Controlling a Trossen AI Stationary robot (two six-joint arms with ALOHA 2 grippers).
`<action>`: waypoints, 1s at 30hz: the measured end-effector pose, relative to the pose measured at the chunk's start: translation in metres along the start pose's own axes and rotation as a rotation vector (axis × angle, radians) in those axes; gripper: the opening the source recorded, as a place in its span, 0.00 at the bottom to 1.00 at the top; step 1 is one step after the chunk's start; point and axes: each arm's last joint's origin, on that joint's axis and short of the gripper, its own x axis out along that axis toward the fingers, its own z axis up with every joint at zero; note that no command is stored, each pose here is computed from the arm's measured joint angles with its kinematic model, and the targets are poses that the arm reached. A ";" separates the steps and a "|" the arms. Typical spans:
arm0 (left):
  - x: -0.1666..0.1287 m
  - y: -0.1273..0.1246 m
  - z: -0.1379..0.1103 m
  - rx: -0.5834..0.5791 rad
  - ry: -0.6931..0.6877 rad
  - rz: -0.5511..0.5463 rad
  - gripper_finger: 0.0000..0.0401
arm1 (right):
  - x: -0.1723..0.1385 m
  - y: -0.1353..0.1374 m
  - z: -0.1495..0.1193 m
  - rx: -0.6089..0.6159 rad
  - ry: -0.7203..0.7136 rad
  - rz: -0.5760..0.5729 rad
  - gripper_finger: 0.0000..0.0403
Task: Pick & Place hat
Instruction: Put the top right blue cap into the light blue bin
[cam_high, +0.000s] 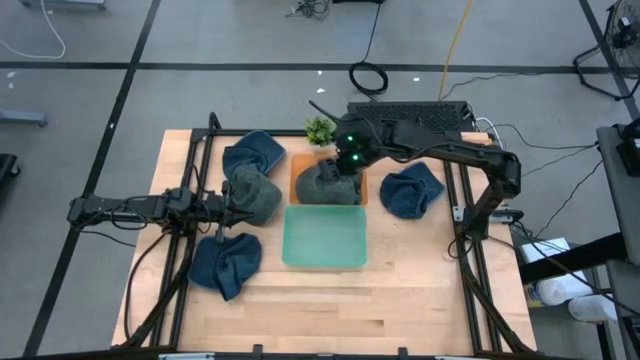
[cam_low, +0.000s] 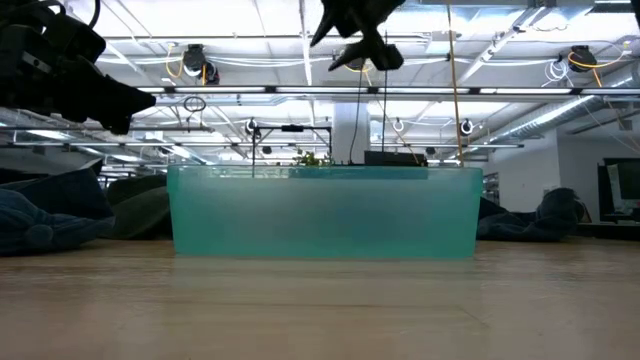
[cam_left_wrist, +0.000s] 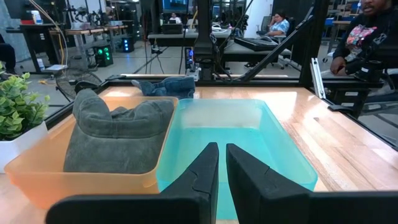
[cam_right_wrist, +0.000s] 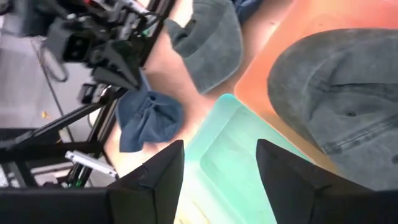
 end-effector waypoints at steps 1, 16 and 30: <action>0.000 0.000 0.000 0.000 0.000 0.000 0.09 | -0.002 0.002 -0.002 -0.016 0.000 0.007 0.49; 0.000 0.000 0.000 0.000 0.000 0.000 0.09 | -0.025 0.030 -0.033 -0.203 0.111 0.181 0.72; 0.000 0.000 0.000 0.000 0.000 0.000 0.09 | -0.025 0.032 -0.059 -0.297 0.299 0.180 0.70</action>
